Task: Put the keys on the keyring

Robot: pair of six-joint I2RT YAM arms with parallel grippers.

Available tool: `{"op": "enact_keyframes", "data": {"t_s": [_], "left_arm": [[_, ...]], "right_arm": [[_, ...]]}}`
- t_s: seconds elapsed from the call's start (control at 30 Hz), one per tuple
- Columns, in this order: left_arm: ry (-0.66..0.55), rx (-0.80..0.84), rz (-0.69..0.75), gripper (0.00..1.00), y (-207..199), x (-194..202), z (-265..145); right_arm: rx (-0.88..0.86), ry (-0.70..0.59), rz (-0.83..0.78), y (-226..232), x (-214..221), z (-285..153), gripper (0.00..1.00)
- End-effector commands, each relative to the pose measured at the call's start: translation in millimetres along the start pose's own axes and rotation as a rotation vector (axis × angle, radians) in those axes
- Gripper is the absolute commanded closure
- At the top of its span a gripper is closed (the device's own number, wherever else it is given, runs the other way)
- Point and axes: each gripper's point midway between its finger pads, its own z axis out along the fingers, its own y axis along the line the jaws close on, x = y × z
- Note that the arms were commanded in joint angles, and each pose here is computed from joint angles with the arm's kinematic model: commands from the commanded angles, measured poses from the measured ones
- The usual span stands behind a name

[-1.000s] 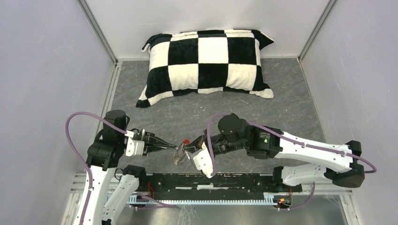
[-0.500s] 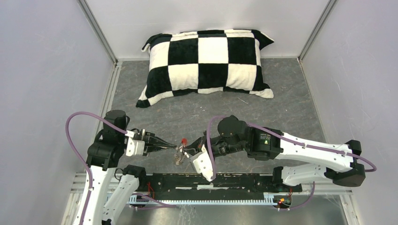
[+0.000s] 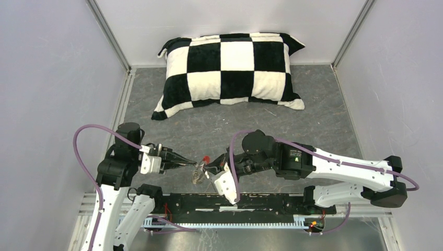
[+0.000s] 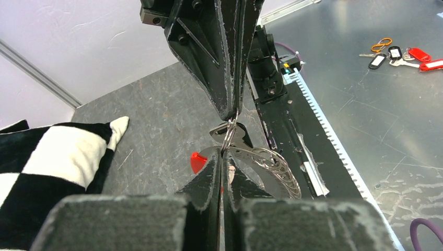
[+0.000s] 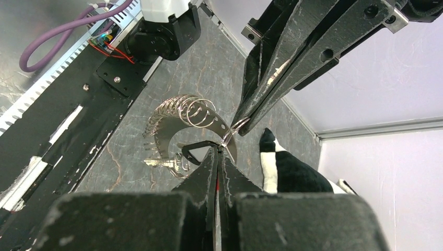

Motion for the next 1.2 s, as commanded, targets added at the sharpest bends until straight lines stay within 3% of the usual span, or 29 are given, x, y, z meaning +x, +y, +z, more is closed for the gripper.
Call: {"op": "enact_keyframes", "data": {"t_s": [0.0,0.43,1.17], "left_arm": [[0.002,-0.001,0.042,0.98,6.3,-2.8,0.2],[0.035,-0.026,-0.031,0.98,6.4,-3.9,-1.7],[0.069,-0.052,-0.042,0.98,9.7,2.3,-3.6]], "right_arm": [[0.059,-0.03,-0.035,-21.5,-18.1,-3.9,1.0],[0.147,0.102,0.003,-27.7,10.5,-11.2,1.0],[0.075,0.075,-0.03,-19.2,-1.5,-3.0,1.0]]}}
